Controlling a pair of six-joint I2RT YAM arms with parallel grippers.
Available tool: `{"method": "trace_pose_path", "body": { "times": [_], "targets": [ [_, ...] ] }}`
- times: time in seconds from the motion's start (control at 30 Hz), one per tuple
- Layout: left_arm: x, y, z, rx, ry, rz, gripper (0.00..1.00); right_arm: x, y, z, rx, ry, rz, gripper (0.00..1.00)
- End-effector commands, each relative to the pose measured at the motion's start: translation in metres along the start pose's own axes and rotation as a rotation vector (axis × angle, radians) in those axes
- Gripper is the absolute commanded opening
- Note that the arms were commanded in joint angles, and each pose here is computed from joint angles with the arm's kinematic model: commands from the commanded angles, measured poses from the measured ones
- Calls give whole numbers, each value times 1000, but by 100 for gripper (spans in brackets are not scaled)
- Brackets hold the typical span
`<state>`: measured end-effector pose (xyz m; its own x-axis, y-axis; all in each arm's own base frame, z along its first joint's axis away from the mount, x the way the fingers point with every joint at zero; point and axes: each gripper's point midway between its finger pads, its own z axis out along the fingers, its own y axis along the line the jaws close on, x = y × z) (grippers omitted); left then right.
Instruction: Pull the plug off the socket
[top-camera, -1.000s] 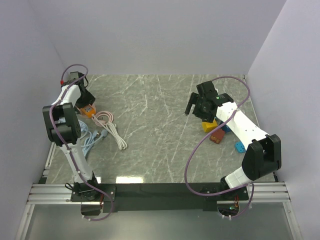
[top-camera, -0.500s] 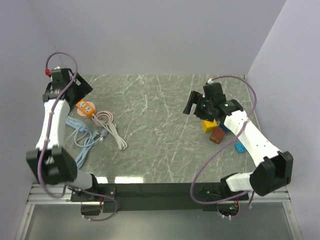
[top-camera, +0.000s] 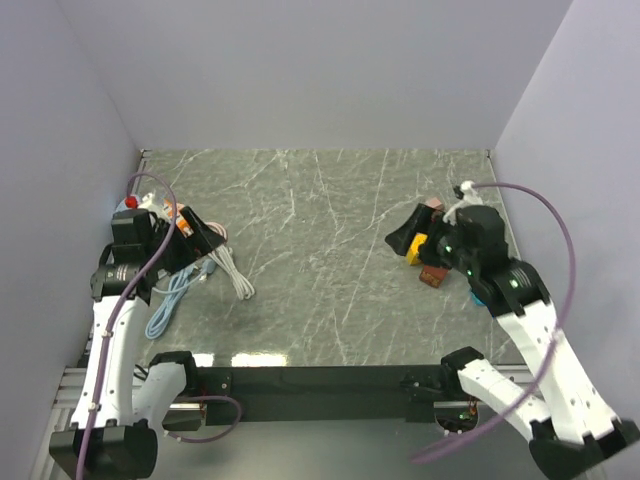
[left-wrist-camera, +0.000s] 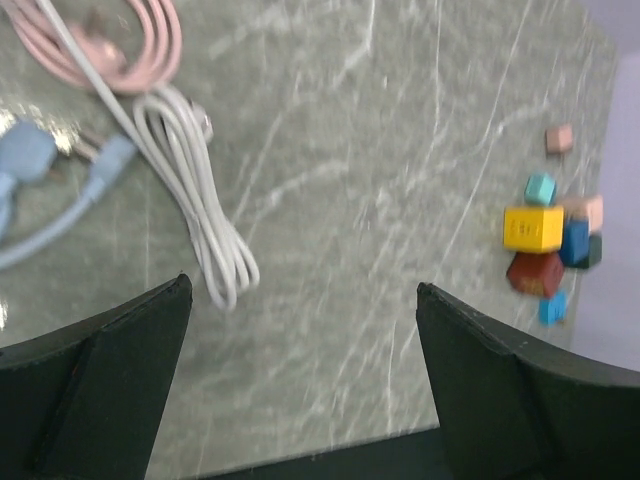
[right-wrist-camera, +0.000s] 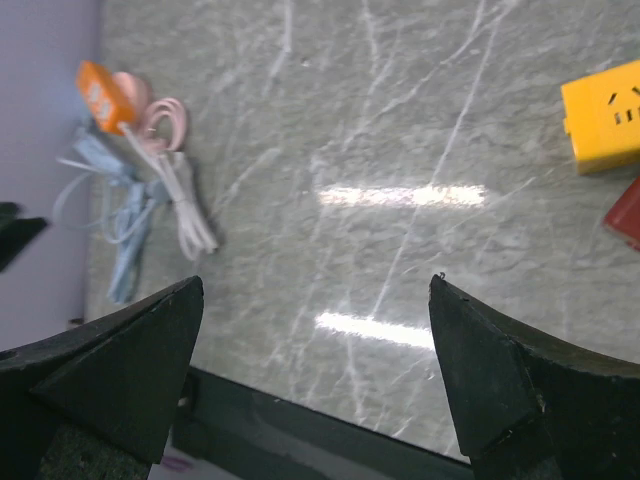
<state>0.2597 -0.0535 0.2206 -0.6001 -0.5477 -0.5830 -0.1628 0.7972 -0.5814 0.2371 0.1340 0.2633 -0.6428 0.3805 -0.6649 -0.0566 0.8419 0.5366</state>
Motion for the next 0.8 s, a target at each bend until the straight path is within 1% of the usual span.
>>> {"method": "trace_pose_path", "body": {
  "times": [0.0,0.13,0.23,0.3,0.4,0.6,0.77],
  "targets": [
    [31,-8,-11,62,88,56,99,13,1,-27,-33,-7,53,100],
    [47,-19,-14,140,120,81,99,21,-2,-68,-88,-88,91,100],
    [48,-27,-17,181,117,92,100,28,-5,-88,-112,-121,112,100],
    [47,-32,-19,206,114,98,100,32,-9,-94,-107,-126,121,100],
    [51,-48,-23,272,146,132,100,37,-13,-104,-107,-136,130,100],
    [56,-68,-28,314,193,215,99,29,-17,-130,-119,-236,165,100],
    [53,-77,-30,346,178,255,99,27,-21,-138,-96,-253,162,100]
  ]
}}
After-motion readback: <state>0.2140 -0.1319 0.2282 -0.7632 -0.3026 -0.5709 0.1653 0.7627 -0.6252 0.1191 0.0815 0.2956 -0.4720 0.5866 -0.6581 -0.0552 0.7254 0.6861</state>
